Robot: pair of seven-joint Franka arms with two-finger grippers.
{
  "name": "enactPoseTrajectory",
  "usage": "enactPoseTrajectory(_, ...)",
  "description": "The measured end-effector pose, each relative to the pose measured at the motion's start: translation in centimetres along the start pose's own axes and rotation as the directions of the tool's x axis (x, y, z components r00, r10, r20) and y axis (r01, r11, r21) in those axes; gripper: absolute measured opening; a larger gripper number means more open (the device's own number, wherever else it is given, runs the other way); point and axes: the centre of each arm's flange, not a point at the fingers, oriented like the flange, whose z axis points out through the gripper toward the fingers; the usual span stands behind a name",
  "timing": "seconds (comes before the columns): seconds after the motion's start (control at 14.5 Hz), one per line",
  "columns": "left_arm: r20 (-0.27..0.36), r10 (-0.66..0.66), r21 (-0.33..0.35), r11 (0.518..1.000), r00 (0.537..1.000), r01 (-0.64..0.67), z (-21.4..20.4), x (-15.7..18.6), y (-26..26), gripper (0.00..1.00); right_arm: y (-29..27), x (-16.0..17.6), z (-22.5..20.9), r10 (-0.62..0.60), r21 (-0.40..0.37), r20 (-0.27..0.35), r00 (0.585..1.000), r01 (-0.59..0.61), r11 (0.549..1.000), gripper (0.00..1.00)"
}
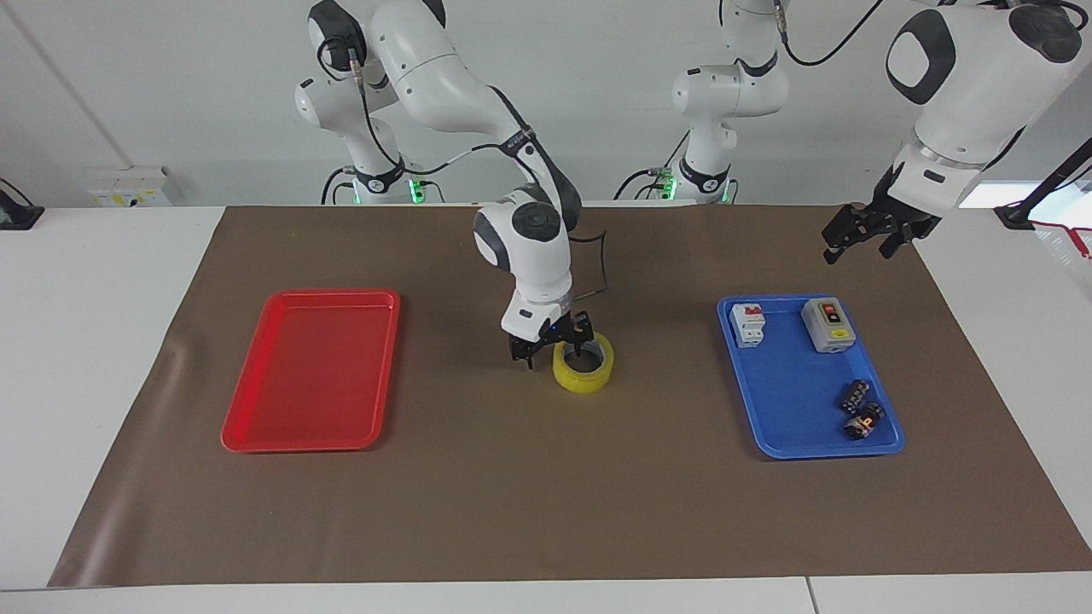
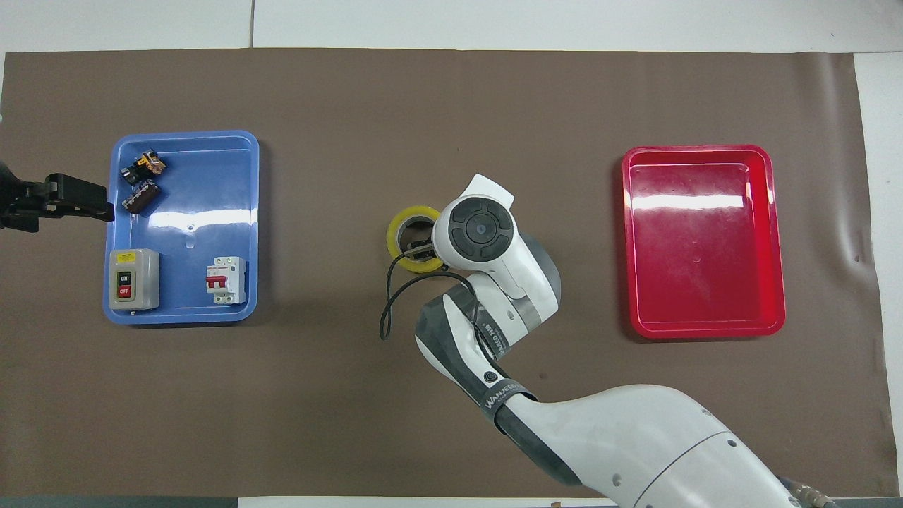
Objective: Place and move tape with both arms
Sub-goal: 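Grasp the yellow tape roll's rim with the right gripper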
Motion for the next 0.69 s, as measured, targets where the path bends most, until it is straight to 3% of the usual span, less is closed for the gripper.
enactPoseTrajectory(0.21,0.005,0.001,0.0,1.0,1.0,-0.001,0.01,-0.08,0.0,1.0,-0.04,0.07,-0.07,-0.002,0.004,-0.01,1.0,0.002,1.0,0.95)
enactPoseTrajectory(0.34,0.009,0.002,0.0,1.0,1.0,-0.002,-0.01,-0.17,0.02,1.0,-0.04,-0.05,0.06,-0.005,0.002,-0.007,1.0,0.005,1.0,0.76)
enactPoseTrajectory(0.55,0.013,0.021,0.0,1.0,1.0,-0.021,-0.32,-0.49,0.02,1.0,-0.62,-0.41,0.23,-0.016,0.006,-0.014,1.0,0.016,1.0,0.38)
enactPoseTrajectory(0.69,0.012,0.028,0.0,1.0,1.0,-0.028,-0.55,-0.65,0.01,1.0,-0.92,-0.75,0.31,-0.027,0.006,-0.023,0.999,0.027,1.0,0.22)
